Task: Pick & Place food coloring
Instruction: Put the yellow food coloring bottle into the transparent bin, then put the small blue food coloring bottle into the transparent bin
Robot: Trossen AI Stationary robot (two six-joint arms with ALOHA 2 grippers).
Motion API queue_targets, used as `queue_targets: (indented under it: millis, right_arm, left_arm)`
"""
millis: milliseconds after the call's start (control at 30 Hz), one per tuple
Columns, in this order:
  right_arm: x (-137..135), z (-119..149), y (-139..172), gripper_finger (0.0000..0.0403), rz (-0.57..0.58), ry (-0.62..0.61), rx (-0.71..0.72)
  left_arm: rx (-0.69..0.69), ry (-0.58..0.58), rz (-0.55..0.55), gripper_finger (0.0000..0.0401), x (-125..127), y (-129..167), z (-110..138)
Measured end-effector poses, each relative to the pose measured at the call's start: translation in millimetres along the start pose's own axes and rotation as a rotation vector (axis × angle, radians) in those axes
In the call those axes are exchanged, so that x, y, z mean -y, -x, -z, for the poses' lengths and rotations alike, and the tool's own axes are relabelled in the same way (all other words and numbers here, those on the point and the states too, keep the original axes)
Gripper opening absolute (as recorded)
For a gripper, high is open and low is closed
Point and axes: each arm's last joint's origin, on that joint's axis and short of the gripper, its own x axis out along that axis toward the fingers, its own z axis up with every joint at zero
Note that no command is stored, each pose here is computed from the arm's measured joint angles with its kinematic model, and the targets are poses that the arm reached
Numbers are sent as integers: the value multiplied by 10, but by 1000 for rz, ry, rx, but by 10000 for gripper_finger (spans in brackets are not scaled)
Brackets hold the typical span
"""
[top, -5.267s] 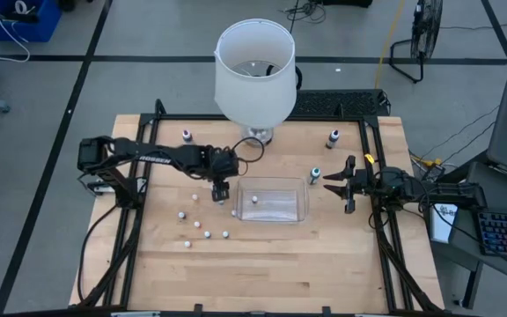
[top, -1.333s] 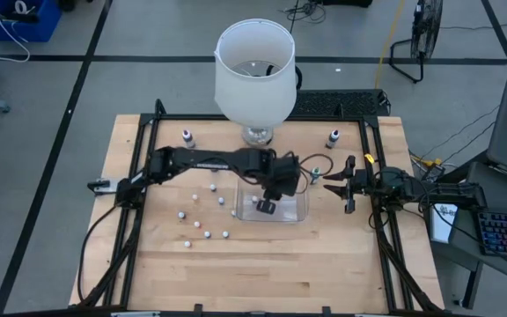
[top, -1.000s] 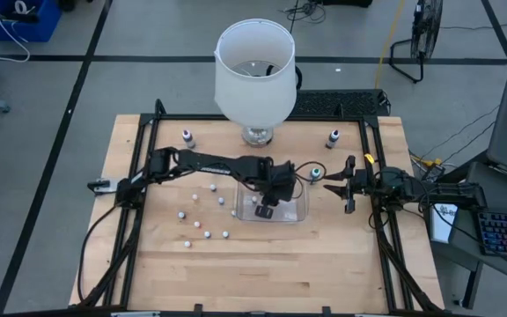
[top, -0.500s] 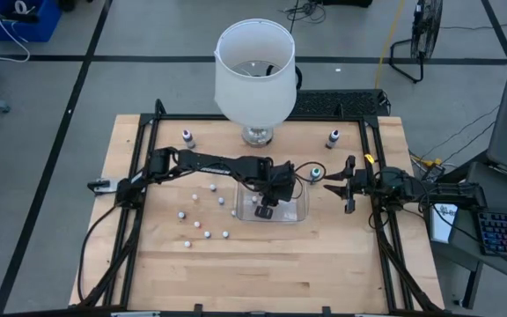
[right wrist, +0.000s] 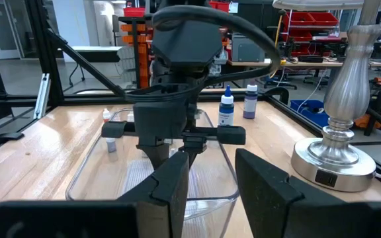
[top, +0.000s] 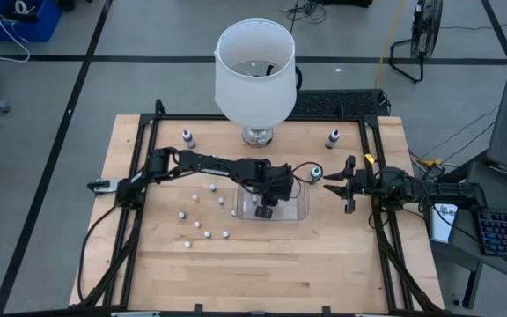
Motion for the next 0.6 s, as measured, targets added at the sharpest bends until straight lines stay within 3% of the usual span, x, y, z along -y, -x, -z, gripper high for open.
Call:
queue_targets:
  millis: [267, 433, 600]
  right_arm:
    - [0, 0, 0, 114, 0, 0, 0]
    - [0, -1, 0, 114, 0, 0, 1]
    - [0, 0, 0, 114, 0, 0, 0]
  left_arm:
    - [-3, 1, -1, 138, 2, -1, 3]
    - [-2, -2, 2, 143, 21, 23, -7]
    - [28, -1, -25, 135, 35, 271, -64]
